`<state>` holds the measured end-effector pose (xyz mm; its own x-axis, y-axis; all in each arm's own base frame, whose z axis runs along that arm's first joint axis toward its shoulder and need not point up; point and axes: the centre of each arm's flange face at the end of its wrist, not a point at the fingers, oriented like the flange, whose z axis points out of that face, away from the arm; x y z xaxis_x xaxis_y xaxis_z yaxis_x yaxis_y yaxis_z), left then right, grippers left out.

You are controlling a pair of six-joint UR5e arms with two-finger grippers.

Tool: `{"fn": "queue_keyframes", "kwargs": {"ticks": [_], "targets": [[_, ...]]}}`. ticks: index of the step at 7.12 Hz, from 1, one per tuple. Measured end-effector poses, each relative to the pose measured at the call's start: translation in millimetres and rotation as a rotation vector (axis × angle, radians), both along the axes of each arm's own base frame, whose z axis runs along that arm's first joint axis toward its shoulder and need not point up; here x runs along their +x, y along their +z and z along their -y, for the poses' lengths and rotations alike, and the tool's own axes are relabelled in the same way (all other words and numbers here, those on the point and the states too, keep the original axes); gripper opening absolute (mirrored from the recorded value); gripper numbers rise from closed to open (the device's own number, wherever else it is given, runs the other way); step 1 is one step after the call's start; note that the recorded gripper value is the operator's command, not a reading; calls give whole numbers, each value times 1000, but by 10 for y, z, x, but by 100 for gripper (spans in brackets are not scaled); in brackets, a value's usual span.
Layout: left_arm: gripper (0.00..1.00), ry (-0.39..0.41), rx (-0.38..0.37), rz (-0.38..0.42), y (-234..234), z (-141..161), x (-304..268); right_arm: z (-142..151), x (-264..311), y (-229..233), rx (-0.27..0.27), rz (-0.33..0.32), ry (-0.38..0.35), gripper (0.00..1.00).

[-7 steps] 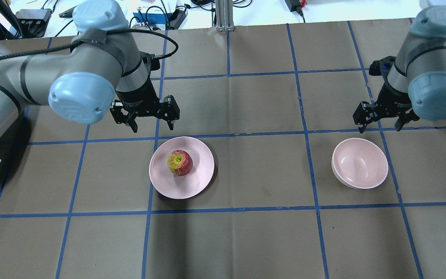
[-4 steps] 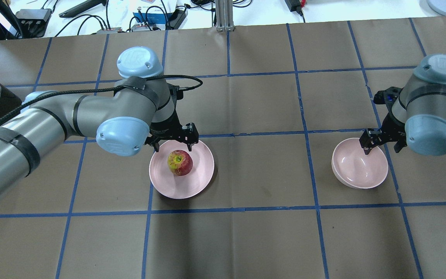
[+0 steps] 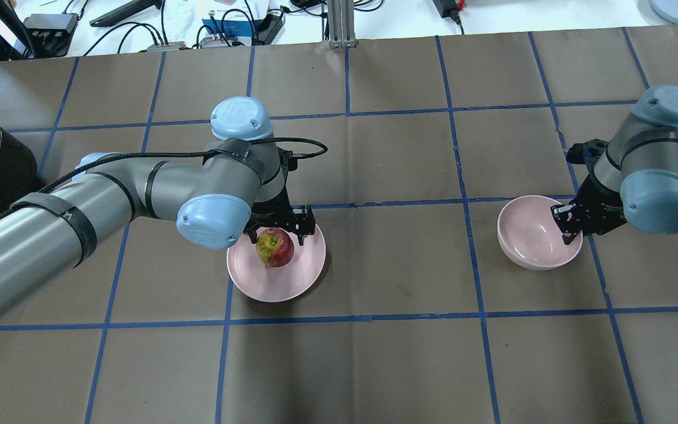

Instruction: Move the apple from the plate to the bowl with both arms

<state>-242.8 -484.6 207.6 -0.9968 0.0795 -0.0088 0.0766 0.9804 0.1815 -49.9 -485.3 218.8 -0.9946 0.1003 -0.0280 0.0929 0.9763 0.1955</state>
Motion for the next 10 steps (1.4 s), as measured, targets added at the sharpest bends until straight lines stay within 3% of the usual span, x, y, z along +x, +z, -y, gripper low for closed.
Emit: {"fn": "queue_keyframes", "kwargs": {"ticks": [3,4,7,8,9,10], "targets": [[28,-17,17,6,-164,30,-2,209,526,304,-7,101,-97,1],[18,-35,7,2,-123,53,1,245,877,355,-13,117,-106,2],[15,-42,-28,-8,399,202,8,159,1700,307,14,136,-45,3],[15,-30,-24,-6,733,287,-15,106,1884,257,25,153,-23,13],[15,-7,-19,-2,1049,346,-52,86,2020,185,34,182,-15,53],[15,29,-15,1,1210,382,-92,93,2077,92,45,194,-17,83]]}}
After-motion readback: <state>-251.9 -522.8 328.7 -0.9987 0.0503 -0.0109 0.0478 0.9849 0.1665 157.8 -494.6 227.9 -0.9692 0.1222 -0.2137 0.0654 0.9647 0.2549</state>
